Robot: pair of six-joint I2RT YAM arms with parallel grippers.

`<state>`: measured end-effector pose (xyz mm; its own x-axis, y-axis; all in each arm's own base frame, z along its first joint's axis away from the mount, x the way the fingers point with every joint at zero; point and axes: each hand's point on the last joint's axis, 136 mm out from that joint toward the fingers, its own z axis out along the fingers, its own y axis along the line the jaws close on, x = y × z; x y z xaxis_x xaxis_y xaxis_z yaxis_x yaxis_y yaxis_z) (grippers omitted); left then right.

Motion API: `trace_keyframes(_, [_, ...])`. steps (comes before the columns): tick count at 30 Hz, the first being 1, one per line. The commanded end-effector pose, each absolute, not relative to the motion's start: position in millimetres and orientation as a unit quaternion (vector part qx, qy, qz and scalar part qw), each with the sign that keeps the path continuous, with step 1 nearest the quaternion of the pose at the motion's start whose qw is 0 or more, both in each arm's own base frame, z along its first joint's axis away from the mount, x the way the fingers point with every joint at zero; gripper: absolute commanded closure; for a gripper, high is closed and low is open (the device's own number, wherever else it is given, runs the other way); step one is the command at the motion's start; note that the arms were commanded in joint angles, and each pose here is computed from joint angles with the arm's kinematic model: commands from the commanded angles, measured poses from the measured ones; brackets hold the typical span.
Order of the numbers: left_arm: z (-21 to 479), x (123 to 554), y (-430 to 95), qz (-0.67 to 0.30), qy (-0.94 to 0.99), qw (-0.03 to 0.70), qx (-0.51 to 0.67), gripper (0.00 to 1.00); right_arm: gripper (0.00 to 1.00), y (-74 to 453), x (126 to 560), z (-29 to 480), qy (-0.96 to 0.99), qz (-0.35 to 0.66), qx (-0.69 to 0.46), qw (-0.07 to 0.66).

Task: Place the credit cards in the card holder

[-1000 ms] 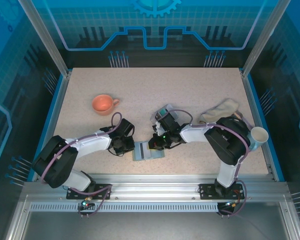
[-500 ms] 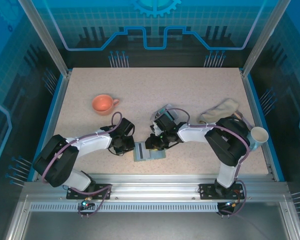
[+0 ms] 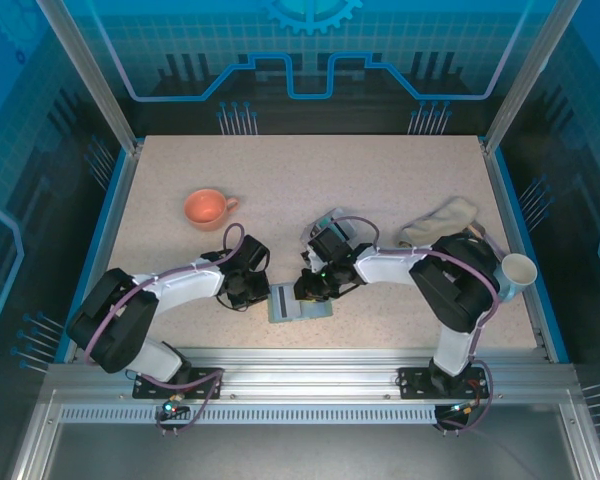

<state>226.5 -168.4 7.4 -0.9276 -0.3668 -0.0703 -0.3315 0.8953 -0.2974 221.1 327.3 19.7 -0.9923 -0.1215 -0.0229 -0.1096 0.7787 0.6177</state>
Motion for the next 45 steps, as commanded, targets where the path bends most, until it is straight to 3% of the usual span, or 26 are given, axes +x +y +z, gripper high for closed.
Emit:
trace_keyframes(1, [-14.3, 225.7, -195.1, -0.19, 0.968, 0.034, -0.159, 0.97, 0.82, 332.3, 214.8, 16.6, -0.945, -0.32, 0.068, 0.022])
trace_keyframes(17, [-19.0, 224.3, -206.1, -0.197, 0.969, 0.025, -0.149, 0.98, 0.84, 361.5, 213.4, 28.2, -0.935, -0.34, 0.096, 0.026])
trace_keyframes(22, [-14.2, 224.7, -198.0, -0.179, 0.971, 0.038, -0.153, 0.96, 0.77, 344.4, 218.5, 39.0, -0.945, -0.314, 0.094, 0.004])
trace_keyframes(27, [1.4, 227.7, -180.0, -0.146, 0.974, 0.071, -0.159, 0.86, 0.68, 311.3, 236.3, 90.3, -0.951, -0.284, 0.11, -0.062])
trace_keyframes(32, [28.1, 239.7, -172.7, -0.137, 0.972, 0.107, -0.158, 0.76, 0.56, 246.7, 288.8, 134.4, -0.964, -0.165, 0.132, -0.159])
trace_keyframes(36, [47.0, 252.1, -175.6, -0.15, 0.968, 0.121, -0.158, 0.67, 0.54, 219.7, 327.7, 142.8, -0.967, -0.08, 0.168, -0.173])
trace_keyframes(45, [66.5, 272.8, -183.1, -0.196, 0.956, 0.128, -0.179, 0.54, 0.58, 251.2, 360.7, 119.1, -0.956, -0.031, 0.256, -0.143])
